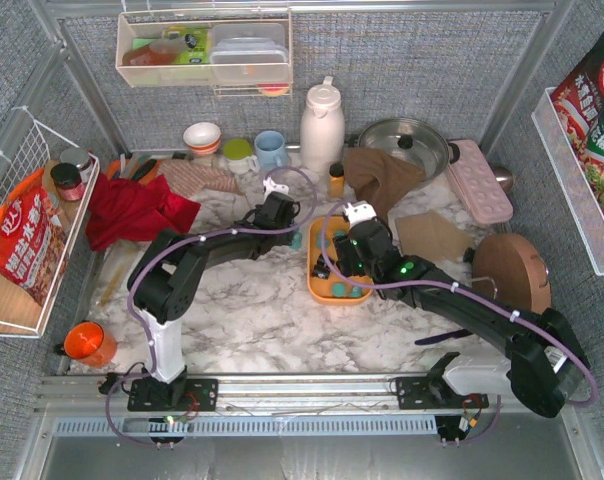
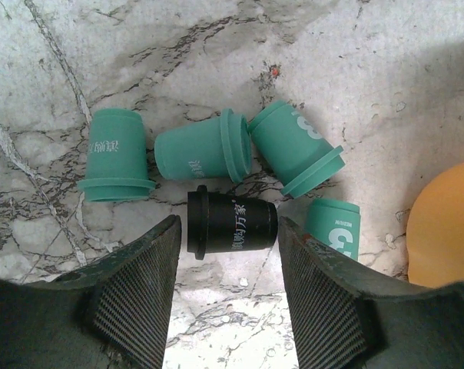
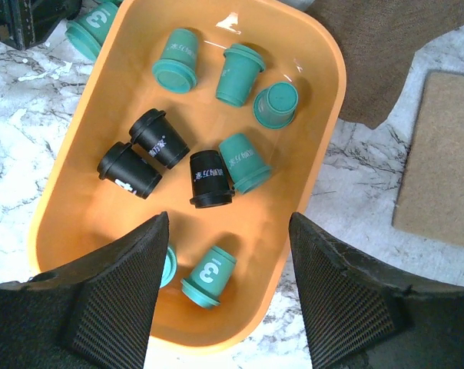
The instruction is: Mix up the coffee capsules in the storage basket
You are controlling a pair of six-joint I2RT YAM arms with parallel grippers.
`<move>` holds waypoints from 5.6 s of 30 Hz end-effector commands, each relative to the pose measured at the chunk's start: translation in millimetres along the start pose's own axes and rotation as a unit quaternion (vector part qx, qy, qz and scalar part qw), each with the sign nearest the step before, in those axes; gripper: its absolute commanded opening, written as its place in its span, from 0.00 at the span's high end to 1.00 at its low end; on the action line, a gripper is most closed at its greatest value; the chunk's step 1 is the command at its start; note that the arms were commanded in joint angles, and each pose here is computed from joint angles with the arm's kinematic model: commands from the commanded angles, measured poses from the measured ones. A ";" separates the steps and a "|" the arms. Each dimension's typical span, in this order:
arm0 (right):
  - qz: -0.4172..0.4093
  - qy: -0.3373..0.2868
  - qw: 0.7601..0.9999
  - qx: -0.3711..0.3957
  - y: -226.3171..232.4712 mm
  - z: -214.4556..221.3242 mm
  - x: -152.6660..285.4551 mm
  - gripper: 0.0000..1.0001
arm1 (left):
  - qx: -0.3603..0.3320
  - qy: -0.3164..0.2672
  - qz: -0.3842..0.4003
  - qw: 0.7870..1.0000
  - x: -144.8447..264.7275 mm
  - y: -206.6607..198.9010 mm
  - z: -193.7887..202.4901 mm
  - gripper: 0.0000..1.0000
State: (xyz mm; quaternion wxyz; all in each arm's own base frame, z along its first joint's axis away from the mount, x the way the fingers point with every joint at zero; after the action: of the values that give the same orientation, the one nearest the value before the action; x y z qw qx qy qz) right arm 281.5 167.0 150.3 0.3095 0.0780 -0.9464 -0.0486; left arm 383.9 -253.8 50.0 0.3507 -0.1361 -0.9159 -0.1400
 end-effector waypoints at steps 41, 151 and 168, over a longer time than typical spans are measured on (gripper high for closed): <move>-0.197 0.049 0.978 -0.044 81.6 -13.7 35.4 0.40 | -0.146 -0.520 0.264 0.799 199.4 -50.2 24.7 0.50; -0.016 0.018 1.000 0.009 4.9 17.1 25.6 0.37 | 0.008 -0.053 0.107 0.993 7.6 -40.5 7.3 0.37; -0.025 0.020 0.999 0.005 6.8 15.4 29.1 0.37 | -0.014 -0.107 0.121 0.987 17.1 -39.0 -1.1 0.54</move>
State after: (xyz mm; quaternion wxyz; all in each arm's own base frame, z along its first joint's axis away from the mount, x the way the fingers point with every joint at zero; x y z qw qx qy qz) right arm 249.9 168.2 152.5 0.3262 0.1018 -0.9388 -0.0443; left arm 355.2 -280.1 37.7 0.3108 -0.2380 -0.9145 -0.1019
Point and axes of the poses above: each gripper's point midway between its finger pads, its own x axis back along the fingers, its own y axis along the line the jaws close on, z = x × y, the point moved 3 cm from there along x, back along the fingers, and after that the axes turned 15 degrees about -x, right-handed, at the moved point
